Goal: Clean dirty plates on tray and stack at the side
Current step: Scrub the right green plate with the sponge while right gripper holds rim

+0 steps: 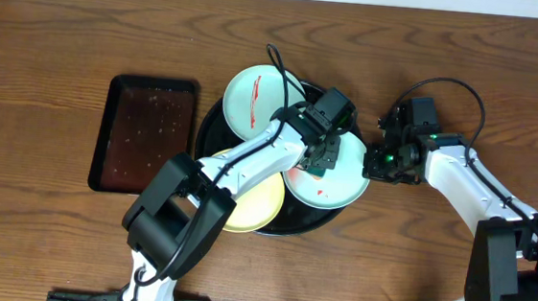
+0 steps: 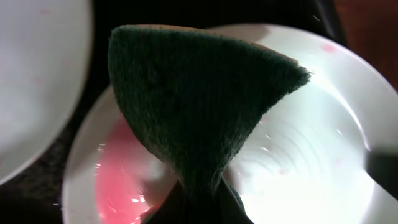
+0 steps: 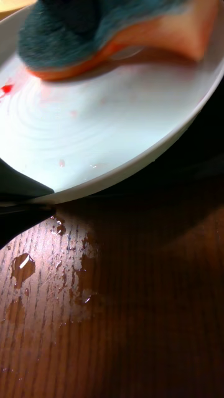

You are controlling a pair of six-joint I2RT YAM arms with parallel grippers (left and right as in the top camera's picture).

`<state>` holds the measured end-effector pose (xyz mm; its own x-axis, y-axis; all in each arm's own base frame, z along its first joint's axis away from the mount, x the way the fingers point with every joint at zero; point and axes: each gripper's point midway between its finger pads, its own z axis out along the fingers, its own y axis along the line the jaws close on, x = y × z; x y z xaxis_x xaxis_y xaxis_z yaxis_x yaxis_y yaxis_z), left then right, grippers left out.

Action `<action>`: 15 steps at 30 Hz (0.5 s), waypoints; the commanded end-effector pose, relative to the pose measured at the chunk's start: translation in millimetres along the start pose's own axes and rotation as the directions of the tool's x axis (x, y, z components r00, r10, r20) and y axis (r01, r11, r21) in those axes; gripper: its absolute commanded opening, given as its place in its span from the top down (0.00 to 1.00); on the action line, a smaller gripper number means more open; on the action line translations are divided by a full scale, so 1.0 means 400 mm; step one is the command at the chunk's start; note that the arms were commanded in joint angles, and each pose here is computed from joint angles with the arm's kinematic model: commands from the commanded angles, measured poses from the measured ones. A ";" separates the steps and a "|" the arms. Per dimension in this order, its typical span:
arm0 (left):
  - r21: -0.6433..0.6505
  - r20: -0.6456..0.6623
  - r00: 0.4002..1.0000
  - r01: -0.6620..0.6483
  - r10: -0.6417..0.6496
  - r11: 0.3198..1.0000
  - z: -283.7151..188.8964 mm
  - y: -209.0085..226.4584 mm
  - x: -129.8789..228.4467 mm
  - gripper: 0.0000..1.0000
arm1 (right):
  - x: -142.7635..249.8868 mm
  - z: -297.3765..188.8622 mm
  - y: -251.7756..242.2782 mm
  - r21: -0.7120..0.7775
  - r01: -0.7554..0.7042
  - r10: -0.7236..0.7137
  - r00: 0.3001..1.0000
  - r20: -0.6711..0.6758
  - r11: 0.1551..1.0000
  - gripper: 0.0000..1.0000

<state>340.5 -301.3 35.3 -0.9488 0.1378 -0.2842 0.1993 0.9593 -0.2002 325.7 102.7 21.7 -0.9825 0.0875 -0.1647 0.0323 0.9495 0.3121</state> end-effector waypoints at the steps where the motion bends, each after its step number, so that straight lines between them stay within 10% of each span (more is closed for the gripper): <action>1: -0.138 0.055 0.997 0.059 -0.052 0.989 0.022 0.064 -0.015 0.93 | 0.003 0.000 -0.015 0.033 -0.001 0.001 1.000 -0.001 0.999 0.99; 6: -0.124 -0.070 0.994 -0.094 0.085 0.988 0.021 0.066 0.045 0.93 | 0.006 0.000 -0.016 0.035 -0.003 0.003 1.000 -0.006 0.999 0.99; 15: 0.404 -0.190 0.876 -0.342 0.444 0.848 -0.021 -0.110 0.173 0.93 | 0.003 0.001 -0.015 0.033 -0.001 0.001 1.000 -0.001 0.999 0.99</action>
<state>299.7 -300.9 27.8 -0.8886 0.4289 -0.1629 0.4574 0.8556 -0.2423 323.8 103.2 21.5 -0.9839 0.0866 -0.1565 0.0336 0.9488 0.3140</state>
